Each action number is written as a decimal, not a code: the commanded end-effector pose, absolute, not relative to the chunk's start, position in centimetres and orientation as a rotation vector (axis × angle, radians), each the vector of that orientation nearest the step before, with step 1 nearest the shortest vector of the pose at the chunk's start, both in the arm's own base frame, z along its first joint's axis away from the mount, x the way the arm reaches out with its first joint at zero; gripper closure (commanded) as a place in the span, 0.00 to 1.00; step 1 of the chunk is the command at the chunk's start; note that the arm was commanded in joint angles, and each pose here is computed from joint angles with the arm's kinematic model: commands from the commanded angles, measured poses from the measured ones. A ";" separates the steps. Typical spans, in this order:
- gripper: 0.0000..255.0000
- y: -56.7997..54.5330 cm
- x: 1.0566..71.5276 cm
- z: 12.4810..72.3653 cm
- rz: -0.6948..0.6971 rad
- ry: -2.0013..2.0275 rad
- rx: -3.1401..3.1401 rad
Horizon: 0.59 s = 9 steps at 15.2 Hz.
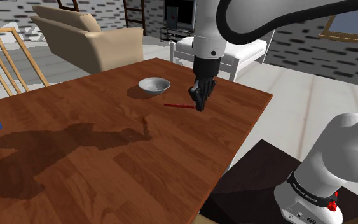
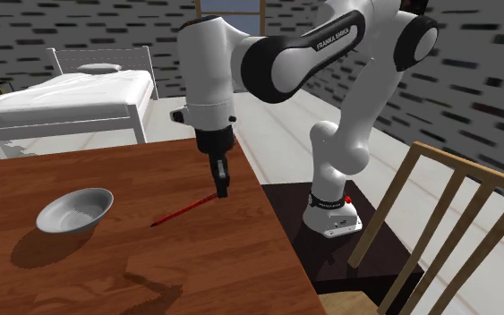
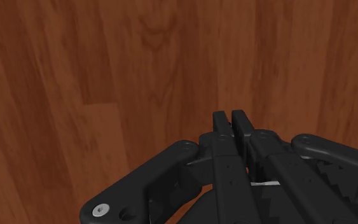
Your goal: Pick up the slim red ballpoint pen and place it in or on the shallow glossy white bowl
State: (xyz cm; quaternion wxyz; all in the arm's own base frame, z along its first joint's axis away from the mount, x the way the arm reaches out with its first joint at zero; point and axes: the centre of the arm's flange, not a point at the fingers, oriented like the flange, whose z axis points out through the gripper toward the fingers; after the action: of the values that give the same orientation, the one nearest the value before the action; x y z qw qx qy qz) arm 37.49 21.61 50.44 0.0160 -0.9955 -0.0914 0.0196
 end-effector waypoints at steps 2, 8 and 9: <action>1.00 20.5 41.6 50.3 0.060 -0.285 -3.096; 1.00 18.5 49.3 50.5 0.060 -0.285 -3.096; 1.00 18.1 50.6 50.5 0.060 -0.285 -3.096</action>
State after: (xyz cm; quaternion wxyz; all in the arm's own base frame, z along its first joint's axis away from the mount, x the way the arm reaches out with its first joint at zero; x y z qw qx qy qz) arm 49.23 18.65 50.38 0.0160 -0.9955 -0.0917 0.0194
